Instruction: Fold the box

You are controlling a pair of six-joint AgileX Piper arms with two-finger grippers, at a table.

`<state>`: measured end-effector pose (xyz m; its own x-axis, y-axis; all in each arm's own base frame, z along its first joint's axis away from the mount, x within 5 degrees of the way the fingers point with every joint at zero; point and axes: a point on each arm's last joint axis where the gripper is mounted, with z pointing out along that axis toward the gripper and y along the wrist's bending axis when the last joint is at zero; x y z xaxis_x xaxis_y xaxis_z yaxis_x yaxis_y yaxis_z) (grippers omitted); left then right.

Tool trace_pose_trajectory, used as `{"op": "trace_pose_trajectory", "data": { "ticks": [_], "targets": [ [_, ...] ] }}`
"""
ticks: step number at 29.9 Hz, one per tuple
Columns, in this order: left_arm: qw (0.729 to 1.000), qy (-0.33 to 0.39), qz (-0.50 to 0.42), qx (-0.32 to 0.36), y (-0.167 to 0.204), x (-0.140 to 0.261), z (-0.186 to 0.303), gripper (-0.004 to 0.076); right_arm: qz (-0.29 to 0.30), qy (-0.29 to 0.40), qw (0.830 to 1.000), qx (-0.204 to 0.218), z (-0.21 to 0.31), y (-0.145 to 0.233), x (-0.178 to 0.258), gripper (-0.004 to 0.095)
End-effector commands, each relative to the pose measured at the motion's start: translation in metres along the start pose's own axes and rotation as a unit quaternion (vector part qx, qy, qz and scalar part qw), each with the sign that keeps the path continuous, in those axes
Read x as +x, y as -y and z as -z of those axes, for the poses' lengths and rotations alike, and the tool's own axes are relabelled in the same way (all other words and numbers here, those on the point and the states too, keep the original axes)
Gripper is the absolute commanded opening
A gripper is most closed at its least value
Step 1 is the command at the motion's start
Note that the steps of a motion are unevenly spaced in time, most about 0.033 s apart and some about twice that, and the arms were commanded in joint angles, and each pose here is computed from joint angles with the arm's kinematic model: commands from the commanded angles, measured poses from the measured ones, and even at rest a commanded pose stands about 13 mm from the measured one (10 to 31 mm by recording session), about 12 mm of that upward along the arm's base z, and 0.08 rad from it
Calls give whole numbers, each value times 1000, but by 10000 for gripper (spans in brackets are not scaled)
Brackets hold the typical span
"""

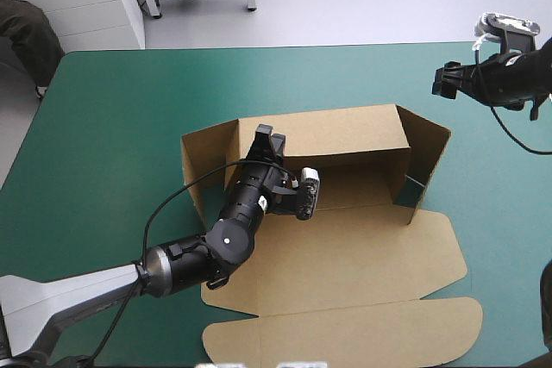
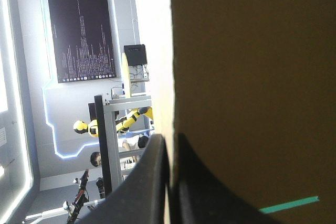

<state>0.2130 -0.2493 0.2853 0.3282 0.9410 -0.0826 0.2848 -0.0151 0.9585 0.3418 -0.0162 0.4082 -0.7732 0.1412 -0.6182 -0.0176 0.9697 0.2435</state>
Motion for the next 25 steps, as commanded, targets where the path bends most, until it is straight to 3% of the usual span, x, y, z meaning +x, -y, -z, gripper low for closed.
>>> {"op": "trace_pose_trajectory", "data": {
  "ticks": [1,10,25],
  "targets": [
    [999,0,1,-43,-19,2,8,-10,1,31,1000,1,4,0,-17,809],
    [999,0,1,-43,-19,2,8,-10,24,-80,997,0,-34,10,-10,809],
    [999,-4,-1,-45,-20,2,9,-10,52,-77,996,-15,-27,9,53,809]
  ]
}}
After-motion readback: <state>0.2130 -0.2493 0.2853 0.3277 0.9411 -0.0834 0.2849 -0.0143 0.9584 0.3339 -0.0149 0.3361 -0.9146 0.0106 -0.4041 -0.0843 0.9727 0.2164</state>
